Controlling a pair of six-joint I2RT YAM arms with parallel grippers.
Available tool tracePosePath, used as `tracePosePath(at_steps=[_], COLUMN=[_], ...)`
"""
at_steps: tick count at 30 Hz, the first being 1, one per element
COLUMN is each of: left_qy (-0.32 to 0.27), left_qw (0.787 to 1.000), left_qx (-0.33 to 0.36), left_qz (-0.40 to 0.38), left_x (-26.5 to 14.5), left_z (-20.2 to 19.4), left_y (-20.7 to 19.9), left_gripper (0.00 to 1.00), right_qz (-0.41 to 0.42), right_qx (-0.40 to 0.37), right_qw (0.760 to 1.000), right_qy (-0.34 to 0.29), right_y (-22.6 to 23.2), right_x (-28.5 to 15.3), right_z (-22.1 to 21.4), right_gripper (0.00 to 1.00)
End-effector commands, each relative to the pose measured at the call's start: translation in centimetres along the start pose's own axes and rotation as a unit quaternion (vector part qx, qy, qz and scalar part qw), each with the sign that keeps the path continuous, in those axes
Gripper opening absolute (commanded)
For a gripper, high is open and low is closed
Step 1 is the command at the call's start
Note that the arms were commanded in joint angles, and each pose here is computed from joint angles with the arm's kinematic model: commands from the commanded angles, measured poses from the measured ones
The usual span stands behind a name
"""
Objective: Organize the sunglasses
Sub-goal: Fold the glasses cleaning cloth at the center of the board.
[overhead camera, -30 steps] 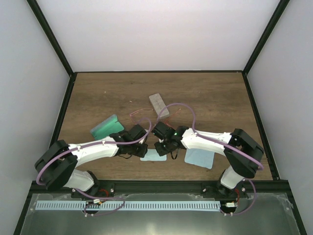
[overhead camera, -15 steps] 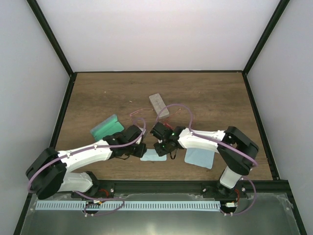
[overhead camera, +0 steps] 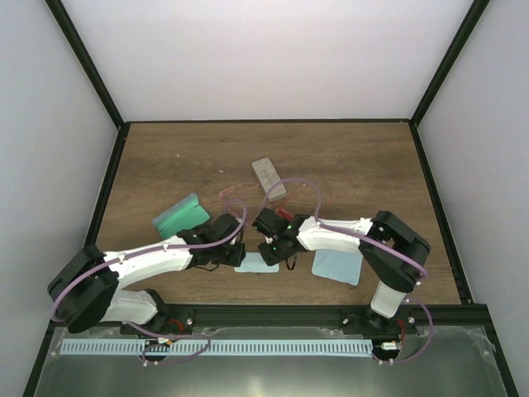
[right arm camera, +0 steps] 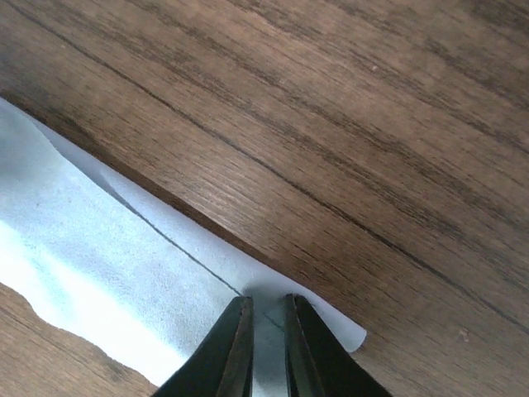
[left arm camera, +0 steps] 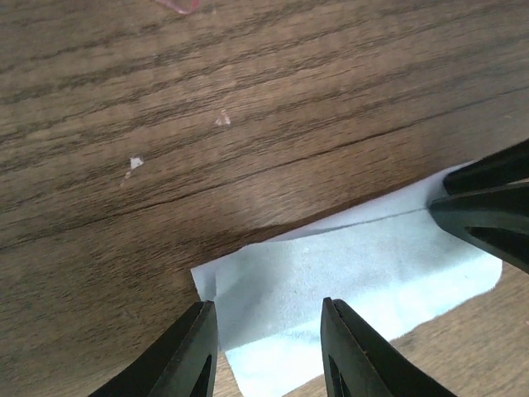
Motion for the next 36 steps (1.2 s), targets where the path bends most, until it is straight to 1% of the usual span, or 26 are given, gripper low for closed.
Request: tracePosePath(at_steps=[1, 7, 18, 25, 29, 31, 33, 35, 36], left_qy=[-0.015, -0.011, -0.02, -0.022, -0.031, -0.036, -0.042, -0.047, -0.047], left_qw=[1.0, 1.0, 0.999, 0.998, 0.998, 0.997, 0.995, 0.993, 0.99], left_qx=[-0.013, -0.013, -0.038, -0.053, -0.06, -0.07, -0.089, -0.108, -0.13], left_qz=[0.005, 0.011, 0.008, 0.006, -0.002, -0.005, -0.01, -0.014, -0.012], left_x=[0.1, 0.5, 0.8, 0.9, 0.4, 0.0, -0.6, -1.1, -1.3], left_z=[0.8, 0.7, 1.8, 2.7, 3.1, 3.2, 3.4, 3.5, 3.4], left_y=[-0.5, -0.5, -0.7, -0.9, -1.1, -1.0, -0.7, 0.0, 0.5], left_gripper=[0.35, 0.35, 0.35, 0.35, 0.35, 0.35, 0.35, 0.36, 0.36], right_qz=[0.011, 0.015, 0.049, 0.032, 0.026, 0.029, 0.036, 0.046, 0.051], right_qx=[-0.007, -0.011, -0.024, -0.027, -0.024, -0.028, -0.033, -0.038, -0.041], right_qw=[1.0, 1.0, 0.999, 0.999, 0.998, 0.998, 0.997, 0.996, 0.996], right_qy=[0.004, 0.004, -0.001, -0.031, -0.044, -0.052, -0.058, -0.059, -0.06], right_y=[0.5, 0.7, 1.3, 1.1, 0.6, 0.6, 0.8, 1.1, 1.3], right_x=[0.1, -0.3, -1.4, -3.2, -3.3, -3.3, -3.2, -2.9, -2.7], right_z=[0.1, -0.1, -0.6, 0.1, 1.4, 2.2, 2.9, 3.5, 3.8], right_gripper=[0.09, 0.01, 0.01, 0.01, 0.06, 0.11, 0.16, 0.19, 0.19])
Point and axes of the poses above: each gripper's point midway between its finger pads, its own x axis out along the fingers, its own y axis along the line the jaws close on, z = x × y, the point moved 9 cm from there along -x, back along the fingers, and after that the axes turned 13 degrees about -x, right-handed, at the moved point
